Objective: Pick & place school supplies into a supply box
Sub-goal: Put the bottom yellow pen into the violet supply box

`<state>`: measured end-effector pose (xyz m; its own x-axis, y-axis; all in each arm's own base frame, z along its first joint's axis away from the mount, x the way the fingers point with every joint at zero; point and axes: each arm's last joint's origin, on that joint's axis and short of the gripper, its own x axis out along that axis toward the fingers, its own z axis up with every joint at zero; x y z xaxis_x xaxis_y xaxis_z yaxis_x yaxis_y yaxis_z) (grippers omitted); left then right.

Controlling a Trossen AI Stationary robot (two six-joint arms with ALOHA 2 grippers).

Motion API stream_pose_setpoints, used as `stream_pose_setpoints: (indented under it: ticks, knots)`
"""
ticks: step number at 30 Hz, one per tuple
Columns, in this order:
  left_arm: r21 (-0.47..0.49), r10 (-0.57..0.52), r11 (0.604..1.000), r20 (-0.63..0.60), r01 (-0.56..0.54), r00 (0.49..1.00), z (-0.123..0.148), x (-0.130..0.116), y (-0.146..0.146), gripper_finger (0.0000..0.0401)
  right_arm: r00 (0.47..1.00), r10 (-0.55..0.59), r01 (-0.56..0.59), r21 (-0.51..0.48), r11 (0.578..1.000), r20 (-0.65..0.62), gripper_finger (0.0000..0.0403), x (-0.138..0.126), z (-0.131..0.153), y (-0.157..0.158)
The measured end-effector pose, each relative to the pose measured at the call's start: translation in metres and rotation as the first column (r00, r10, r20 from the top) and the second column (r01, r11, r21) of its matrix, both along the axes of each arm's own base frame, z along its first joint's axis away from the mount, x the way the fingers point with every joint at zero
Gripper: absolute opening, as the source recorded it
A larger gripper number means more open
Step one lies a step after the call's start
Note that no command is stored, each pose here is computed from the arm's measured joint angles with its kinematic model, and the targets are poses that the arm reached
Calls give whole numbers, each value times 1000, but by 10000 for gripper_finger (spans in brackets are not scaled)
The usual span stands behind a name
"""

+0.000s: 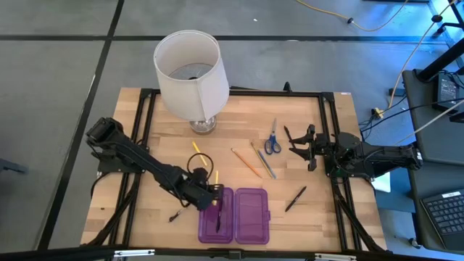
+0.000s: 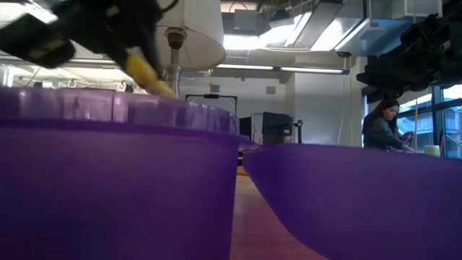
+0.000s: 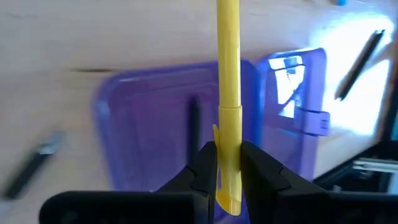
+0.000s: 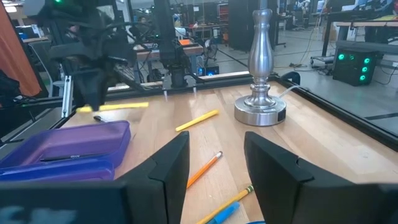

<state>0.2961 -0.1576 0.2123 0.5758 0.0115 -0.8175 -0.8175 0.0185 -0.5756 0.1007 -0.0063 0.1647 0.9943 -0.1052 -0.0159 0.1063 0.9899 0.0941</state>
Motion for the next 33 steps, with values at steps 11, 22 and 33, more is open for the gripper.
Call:
stream_pose_setpoints:
  ticks: [11, 22, 33]
  knots:
    - [-97, 6, 995, 36, -3, 999, -23, 8, -29, 39, 1000, 1, -1, 1, 1000, -1, 158, 0, 0, 0]
    - [-174, 73, 982, 11, -70, 997, -46, 3, -56, 39, 1000, 1, -1, 1, 1000, -1, 158, 0, 0, 0]
    - [-204, 42, 978, -48, -51, 998, -65, 13, -58, 68, 1000, 10, -10, 1, 1000, -2, 158, 0, 0, 0]
